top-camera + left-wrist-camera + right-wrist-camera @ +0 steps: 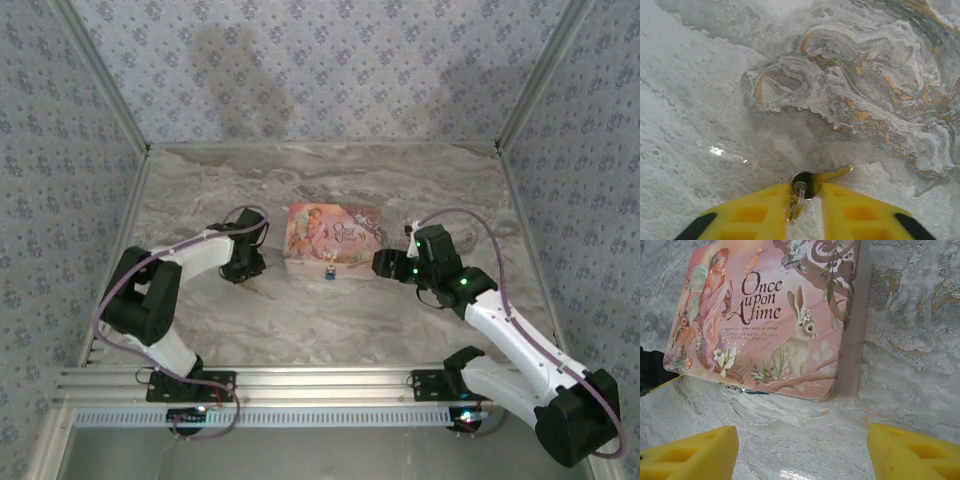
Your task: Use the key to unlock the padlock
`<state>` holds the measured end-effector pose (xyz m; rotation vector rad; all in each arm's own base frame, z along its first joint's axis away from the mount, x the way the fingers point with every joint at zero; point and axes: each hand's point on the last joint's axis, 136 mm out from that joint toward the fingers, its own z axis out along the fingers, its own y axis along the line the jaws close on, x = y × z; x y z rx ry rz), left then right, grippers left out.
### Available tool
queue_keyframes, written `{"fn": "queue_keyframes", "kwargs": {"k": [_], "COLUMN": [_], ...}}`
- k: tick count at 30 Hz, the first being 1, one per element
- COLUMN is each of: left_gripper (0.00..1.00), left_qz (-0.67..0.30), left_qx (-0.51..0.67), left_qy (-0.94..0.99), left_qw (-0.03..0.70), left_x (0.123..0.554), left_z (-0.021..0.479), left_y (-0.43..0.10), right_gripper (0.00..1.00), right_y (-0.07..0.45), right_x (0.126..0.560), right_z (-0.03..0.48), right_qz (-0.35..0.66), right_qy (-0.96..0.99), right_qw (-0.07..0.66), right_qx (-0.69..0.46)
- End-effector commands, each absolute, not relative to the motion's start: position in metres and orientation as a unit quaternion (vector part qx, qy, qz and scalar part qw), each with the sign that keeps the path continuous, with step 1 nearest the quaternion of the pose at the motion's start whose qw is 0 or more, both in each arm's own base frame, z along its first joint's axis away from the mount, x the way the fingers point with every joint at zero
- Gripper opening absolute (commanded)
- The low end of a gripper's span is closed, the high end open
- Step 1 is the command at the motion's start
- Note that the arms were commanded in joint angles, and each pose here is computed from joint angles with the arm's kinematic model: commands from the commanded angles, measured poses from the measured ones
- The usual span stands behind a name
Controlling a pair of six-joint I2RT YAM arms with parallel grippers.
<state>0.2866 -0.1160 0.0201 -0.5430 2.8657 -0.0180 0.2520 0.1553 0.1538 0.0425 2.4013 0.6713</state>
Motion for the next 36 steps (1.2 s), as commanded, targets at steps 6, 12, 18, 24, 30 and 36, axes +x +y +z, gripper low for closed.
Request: {"fn": "queue_keyframes", "kwargs": {"k": [6,12,18,24,30,36], "left_gripper": [0.01,0.0,0.0,0.0,0.0,0.0], "left_qz": [0.007,-0.014,-0.064,-0.15,-0.245,-0.328], "left_qx": [-0.177,-0.174,-0.163,-0.155,-0.138,-0.119], "left_qy": [0.98,0.979,0.973,0.959,0.938,0.914], "left_qw": [0.094,0.109,0.15,0.183,0.203,0.209], "left_x": [0.28,0.28,0.283,0.283,0.278,0.273], "left_z": [0.012,0.028,0.076,0.127,0.177,0.219], "left_y": [-0.111,-0.114,-0.123,-0.144,-0.179,-0.219], "right_gripper": [0.71,0.71,0.71,0.68,0.6,0.55], "right_y": [0.151,0.151,0.159,0.191,0.238,0.278], "right_x": [0.248,0.247,0.247,0.241,0.227,0.218], "right_z": [0.151,0.156,0.168,0.194,0.224,0.233], "right_qz": [0.256,0.26,0.279,0.344,0.408,0.414], "right_qy": [0.914,0.911,0.903,0.877,0.844,0.825], "right_qw": [0.314,0.319,0.325,0.333,0.323,0.327], "right_qx": [0.028,0.029,0.017,-0.037,-0.129,-0.202]}}
